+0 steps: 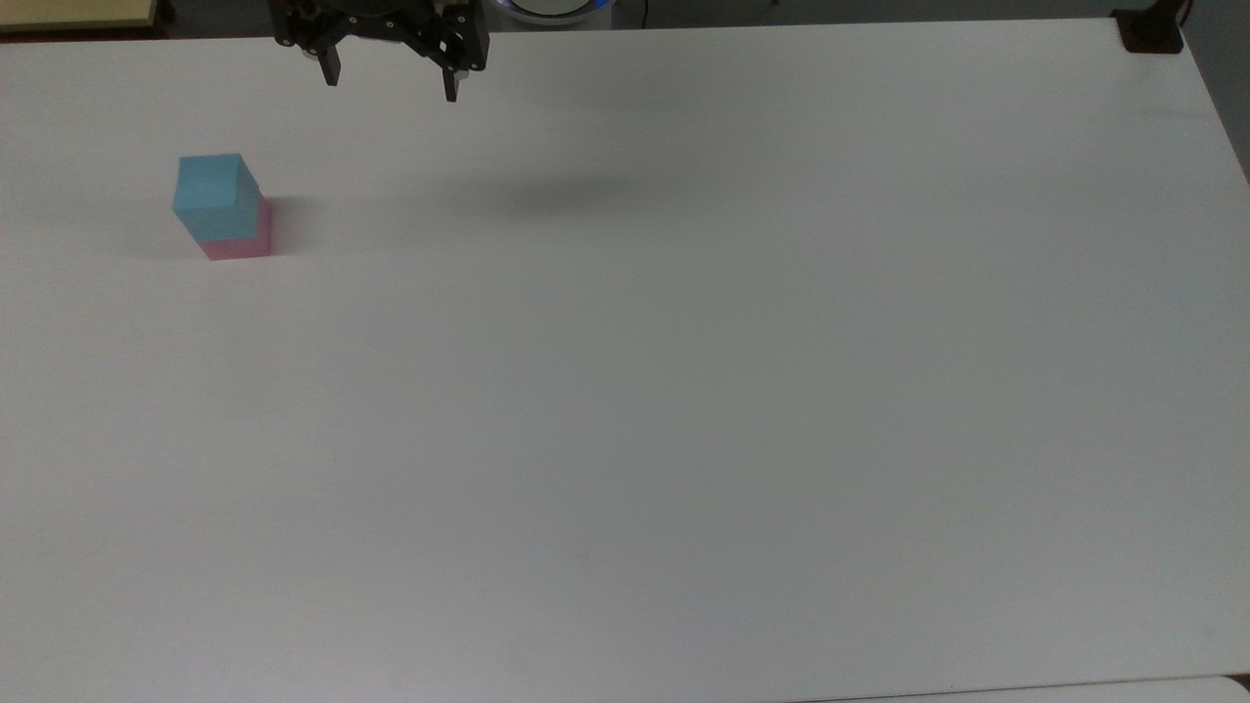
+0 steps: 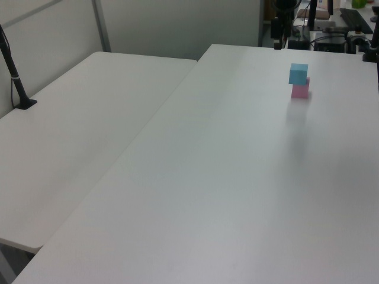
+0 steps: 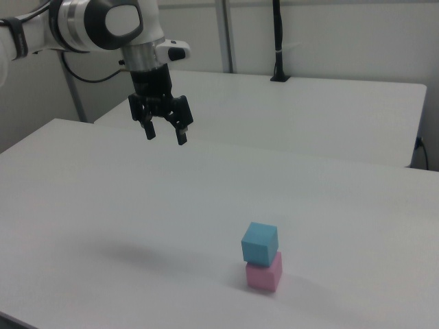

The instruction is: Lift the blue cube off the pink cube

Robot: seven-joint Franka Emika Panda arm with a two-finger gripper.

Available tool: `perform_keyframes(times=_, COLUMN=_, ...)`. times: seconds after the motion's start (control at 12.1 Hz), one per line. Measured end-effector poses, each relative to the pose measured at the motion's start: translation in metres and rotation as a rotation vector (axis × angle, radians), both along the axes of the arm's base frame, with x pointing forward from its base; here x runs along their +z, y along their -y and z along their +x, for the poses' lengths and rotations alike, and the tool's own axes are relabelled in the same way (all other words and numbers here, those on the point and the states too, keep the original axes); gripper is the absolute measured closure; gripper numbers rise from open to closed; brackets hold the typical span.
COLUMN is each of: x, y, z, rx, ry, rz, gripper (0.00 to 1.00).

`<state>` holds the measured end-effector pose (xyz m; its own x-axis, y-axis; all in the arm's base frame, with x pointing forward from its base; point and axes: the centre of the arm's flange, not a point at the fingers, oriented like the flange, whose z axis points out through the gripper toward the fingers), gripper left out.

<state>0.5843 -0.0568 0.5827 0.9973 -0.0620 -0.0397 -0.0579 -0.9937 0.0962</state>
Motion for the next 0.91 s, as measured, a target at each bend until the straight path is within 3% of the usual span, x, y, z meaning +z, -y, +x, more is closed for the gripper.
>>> perform_keyframes(times=0.91, x=-0.0029, y=0.0086, z=0.0000, rx=-0.015, ry=-0.005, rz=0.000, gripper=0.00)
